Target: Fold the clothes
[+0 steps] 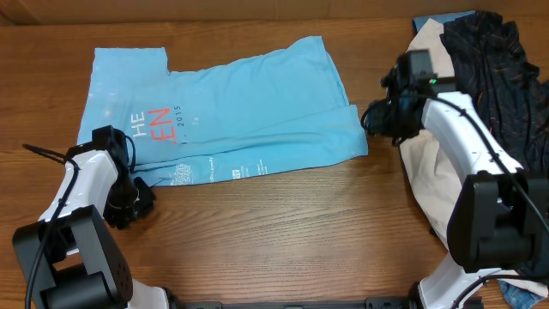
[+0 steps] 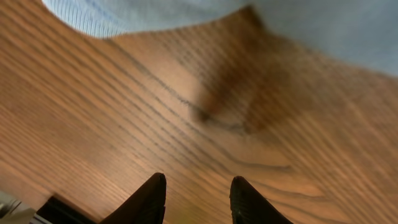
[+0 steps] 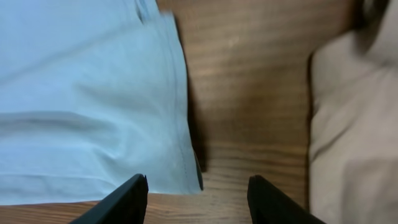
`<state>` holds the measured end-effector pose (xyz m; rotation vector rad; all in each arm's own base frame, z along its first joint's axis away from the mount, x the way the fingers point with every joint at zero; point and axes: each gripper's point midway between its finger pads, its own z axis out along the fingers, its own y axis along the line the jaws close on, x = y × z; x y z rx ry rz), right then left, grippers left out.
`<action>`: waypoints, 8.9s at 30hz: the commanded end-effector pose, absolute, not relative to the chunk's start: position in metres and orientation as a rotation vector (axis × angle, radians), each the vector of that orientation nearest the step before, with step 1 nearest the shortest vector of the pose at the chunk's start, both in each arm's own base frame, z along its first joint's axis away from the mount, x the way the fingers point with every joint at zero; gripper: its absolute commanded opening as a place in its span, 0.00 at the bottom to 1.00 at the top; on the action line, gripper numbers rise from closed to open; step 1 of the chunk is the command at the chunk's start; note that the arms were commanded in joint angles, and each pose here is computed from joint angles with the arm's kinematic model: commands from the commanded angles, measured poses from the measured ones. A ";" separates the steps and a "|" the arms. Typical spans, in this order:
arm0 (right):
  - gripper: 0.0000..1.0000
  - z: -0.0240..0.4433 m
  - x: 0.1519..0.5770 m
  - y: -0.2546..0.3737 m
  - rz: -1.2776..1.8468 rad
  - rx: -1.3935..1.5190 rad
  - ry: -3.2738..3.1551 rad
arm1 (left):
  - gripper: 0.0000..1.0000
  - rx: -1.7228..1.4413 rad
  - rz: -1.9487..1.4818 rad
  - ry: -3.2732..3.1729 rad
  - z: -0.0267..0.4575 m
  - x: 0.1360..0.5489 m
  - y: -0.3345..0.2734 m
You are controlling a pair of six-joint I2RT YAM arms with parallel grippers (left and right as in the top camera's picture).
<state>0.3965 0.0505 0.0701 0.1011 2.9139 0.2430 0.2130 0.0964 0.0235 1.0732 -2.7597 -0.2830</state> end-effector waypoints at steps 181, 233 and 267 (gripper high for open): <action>0.66 0.151 0.339 -0.007 0.164 0.546 2.749 | 0.73 0.669 0.305 -3.550 0.178 0.460 0.090; 0.57 0.147 0.458 0.009 0.283 0.215 2.436 | 0.04 0.577 0.394 -3.347 0.063 0.541 0.111; 0.29 0.024 0.599 0.046 0.376 -0.042 2.331 | 0.04 0.583 0.323 -3.195 0.057 0.504 0.107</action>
